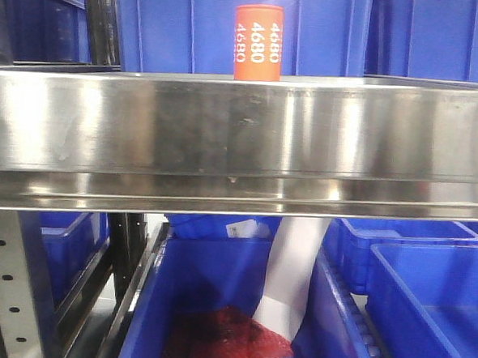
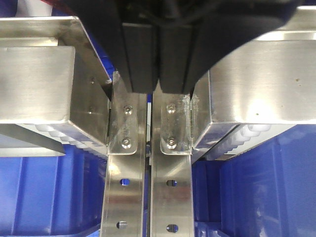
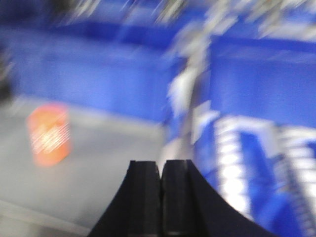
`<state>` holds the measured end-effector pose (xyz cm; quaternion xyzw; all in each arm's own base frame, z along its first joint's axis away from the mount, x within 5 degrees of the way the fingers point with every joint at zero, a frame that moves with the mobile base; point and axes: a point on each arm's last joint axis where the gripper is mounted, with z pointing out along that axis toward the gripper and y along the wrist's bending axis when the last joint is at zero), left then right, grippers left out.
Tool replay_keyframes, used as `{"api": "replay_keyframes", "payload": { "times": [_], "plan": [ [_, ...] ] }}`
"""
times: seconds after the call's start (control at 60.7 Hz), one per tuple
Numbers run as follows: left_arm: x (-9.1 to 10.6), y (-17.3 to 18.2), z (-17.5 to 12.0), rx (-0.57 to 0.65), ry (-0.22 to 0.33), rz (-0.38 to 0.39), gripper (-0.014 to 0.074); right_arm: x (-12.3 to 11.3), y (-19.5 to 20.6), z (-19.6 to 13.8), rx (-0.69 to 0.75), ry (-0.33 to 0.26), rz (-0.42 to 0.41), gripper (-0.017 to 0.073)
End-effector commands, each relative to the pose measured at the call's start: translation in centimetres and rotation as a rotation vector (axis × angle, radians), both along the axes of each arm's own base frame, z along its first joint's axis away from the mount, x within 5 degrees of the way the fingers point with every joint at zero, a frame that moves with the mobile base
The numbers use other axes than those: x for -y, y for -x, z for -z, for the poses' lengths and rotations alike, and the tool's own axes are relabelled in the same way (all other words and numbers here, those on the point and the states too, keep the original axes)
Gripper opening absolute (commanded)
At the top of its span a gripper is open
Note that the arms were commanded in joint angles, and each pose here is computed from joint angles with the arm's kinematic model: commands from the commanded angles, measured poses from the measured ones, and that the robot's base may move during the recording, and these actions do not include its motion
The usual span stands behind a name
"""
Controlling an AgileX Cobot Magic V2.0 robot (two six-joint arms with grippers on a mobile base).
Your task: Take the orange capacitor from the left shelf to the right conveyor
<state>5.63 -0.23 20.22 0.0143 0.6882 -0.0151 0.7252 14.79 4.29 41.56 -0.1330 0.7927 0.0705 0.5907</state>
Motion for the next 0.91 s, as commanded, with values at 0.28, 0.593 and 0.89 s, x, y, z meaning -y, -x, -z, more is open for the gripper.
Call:
{"api": "replay_keyframes", "payload": {
  "times": [0.28,0.593,0.89],
  "plan": [
    [0.0,0.2,-0.9,0.097,0.010,0.006,-0.0105,-8.7,-9.7,2.7,-0.161,-0.054,-0.193,0.0244],
    [0.0,0.2,-0.9,0.097,0.010,0.006,-0.0105,-10.1,-12.1,4.0,-0.140,-0.153,-0.181,0.0626],
    [0.0,0.2,-0.9,0.097,0.010,0.006,-0.0105,-12.3,-12.9,5.5,-0.113,-0.081,-0.247,0.0626]
  ]
}}
